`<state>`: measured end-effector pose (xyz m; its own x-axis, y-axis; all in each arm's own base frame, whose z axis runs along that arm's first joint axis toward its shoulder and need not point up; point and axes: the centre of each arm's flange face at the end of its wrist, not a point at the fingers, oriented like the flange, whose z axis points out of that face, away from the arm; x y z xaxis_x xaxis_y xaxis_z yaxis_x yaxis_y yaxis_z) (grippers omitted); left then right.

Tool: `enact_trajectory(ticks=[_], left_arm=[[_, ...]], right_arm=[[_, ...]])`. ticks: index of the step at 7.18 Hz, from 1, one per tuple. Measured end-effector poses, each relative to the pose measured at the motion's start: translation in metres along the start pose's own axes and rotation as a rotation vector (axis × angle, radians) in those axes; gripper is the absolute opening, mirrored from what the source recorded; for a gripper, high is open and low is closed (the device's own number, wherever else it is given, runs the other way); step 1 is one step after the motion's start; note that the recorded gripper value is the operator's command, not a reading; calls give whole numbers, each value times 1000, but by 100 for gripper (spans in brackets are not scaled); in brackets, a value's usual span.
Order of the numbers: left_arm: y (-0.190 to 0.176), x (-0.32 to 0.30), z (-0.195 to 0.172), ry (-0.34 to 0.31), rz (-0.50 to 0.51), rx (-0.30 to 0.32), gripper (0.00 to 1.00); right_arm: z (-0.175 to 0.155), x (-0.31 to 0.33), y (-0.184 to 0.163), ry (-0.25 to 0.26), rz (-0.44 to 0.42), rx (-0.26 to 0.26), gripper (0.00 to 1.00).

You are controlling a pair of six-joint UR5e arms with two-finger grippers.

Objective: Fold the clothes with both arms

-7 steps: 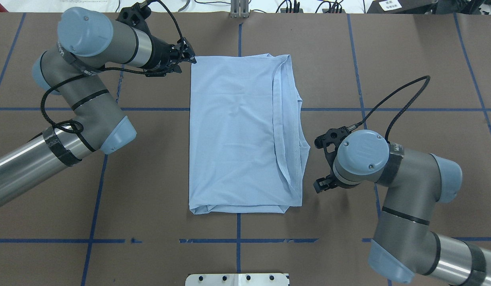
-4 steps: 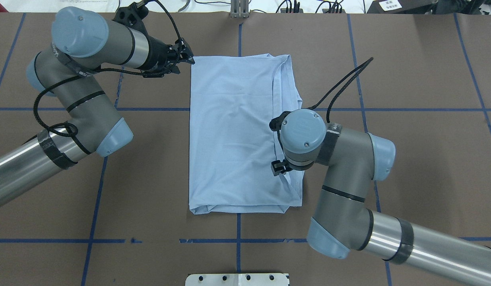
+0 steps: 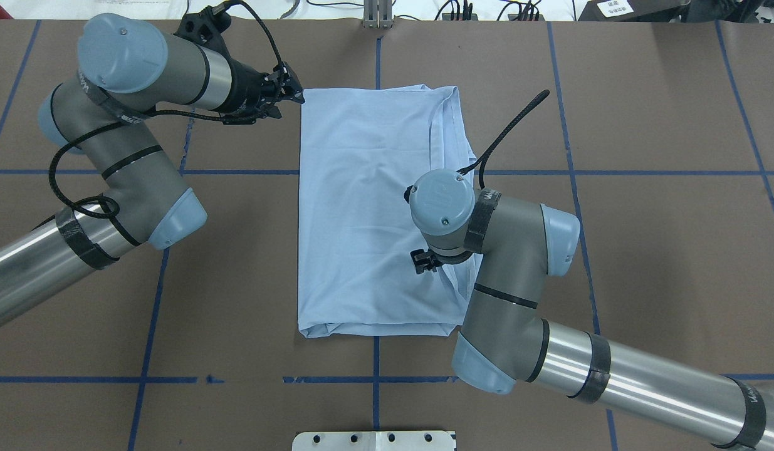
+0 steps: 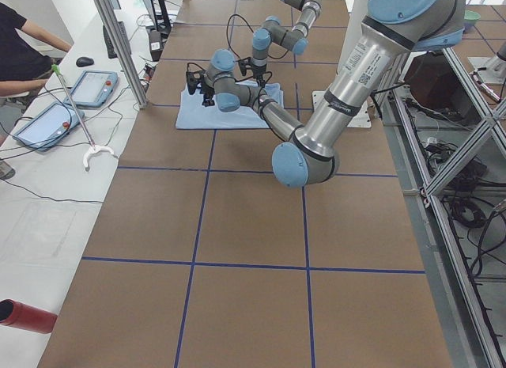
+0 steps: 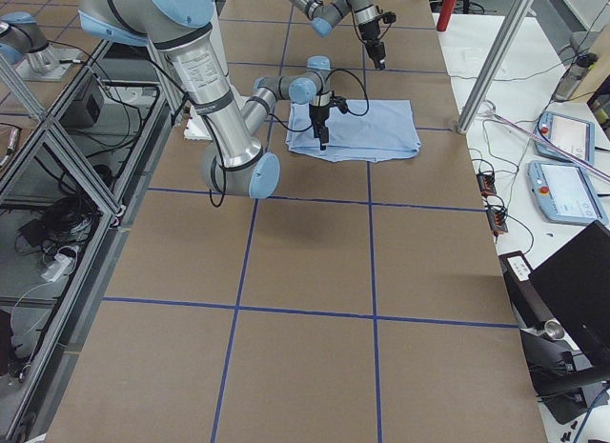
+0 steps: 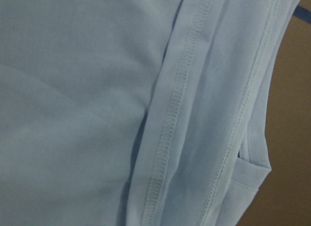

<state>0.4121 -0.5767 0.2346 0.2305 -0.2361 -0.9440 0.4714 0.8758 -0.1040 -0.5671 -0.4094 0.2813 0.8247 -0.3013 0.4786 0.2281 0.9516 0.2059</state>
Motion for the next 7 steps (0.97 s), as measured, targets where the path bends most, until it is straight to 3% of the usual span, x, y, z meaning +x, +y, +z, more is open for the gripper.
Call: enact_trajectory(ticks=[2,5,7], left_arm=[[0,0,0,0,0,0,57],[1,2,-1,4,1,-1,57],[3,5,-5,13,3,-1,57]], right_arm=[[11,25,4,22,-2,-13,100],[9,119,20,65,-108,-10,100],[-10,107,18,55,-100,2,100]])
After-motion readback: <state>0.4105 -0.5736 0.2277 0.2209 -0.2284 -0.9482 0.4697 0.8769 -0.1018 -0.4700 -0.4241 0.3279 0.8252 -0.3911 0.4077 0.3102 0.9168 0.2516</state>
